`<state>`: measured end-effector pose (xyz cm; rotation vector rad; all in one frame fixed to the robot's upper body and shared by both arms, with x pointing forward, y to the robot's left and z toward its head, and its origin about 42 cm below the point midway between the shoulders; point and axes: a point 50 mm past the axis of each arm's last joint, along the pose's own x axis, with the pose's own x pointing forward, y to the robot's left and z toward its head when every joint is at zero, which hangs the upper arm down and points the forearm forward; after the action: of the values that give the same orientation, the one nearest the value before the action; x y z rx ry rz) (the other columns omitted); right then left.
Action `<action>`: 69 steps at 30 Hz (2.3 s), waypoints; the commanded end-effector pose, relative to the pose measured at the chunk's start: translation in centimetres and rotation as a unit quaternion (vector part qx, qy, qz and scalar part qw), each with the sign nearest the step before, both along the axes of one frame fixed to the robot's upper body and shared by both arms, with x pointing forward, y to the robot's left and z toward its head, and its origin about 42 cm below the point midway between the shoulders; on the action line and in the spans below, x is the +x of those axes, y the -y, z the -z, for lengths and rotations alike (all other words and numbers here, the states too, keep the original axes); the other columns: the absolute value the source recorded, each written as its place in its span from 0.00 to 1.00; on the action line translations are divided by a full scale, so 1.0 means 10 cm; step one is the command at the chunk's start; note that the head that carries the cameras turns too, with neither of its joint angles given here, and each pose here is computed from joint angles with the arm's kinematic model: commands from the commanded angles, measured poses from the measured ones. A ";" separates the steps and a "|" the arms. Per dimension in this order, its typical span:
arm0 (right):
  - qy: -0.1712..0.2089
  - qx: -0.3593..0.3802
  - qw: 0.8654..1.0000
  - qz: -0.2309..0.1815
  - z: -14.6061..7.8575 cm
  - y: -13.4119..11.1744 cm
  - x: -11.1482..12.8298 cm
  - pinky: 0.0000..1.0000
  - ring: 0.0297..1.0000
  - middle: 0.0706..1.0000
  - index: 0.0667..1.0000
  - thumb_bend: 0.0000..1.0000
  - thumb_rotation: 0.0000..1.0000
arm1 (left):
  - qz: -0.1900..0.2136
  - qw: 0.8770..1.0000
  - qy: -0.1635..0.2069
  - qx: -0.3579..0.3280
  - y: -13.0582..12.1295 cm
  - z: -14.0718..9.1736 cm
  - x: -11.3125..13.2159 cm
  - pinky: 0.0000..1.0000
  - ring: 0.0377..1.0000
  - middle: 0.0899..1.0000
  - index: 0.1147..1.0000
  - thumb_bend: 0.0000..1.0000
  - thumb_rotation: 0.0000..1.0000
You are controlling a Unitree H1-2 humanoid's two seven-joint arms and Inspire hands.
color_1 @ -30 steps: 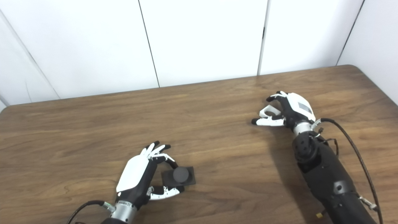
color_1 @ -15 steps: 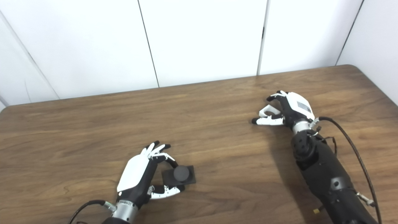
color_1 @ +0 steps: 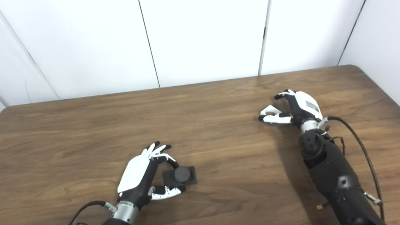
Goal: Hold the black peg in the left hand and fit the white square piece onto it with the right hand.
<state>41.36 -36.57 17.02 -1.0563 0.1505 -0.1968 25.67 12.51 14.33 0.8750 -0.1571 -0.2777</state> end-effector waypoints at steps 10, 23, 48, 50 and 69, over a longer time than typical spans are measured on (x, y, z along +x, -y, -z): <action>0.021 -0.013 1.000 0.015 -0.20 0.20 -0.06 0.92 0.98 0.93 0.64 0.91 0.49 | 0.000 1.000 0.007 0.004 -0.01 -0.03 0.04 1.00 1.00 0.89 0.42 0.52 0.07; 0.008 -0.033 0.999 0.003 -0.10 0.12 -0.06 0.93 0.98 0.92 0.62 0.94 0.51 | -0.004 1.000 0.009 0.002 -0.01 -0.05 0.08 1.00 1.00 0.89 0.42 0.52 0.07; -0.019 -0.042 0.999 -0.013 0.00 0.01 0.12 0.93 0.98 0.92 0.62 0.93 0.53 | -0.008 1.000 0.012 -0.006 0.03 -0.06 0.07 1.00 1.00 0.89 0.42 0.52 0.07; -0.023 -0.044 0.999 -0.016 0.00 -0.01 0.13 0.93 0.98 0.92 0.62 0.92 0.52 | -0.008 1.000 0.012 -0.007 0.03 -0.06 0.08 1.00 1.00 0.89 0.42 0.52 0.07; -0.047 -0.078 0.995 -0.044 -0.03 -0.12 0.22 0.95 0.98 0.91 0.61 0.94 0.49 | -0.012 1.000 0.022 -0.018 0.08 -0.11 0.11 1.00 1.00 0.89 0.42 0.52 0.07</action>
<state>43.08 -36.06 17.31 -1.2090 0.1516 -0.1442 25.98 12.07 14.37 0.8501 -0.1401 -0.2534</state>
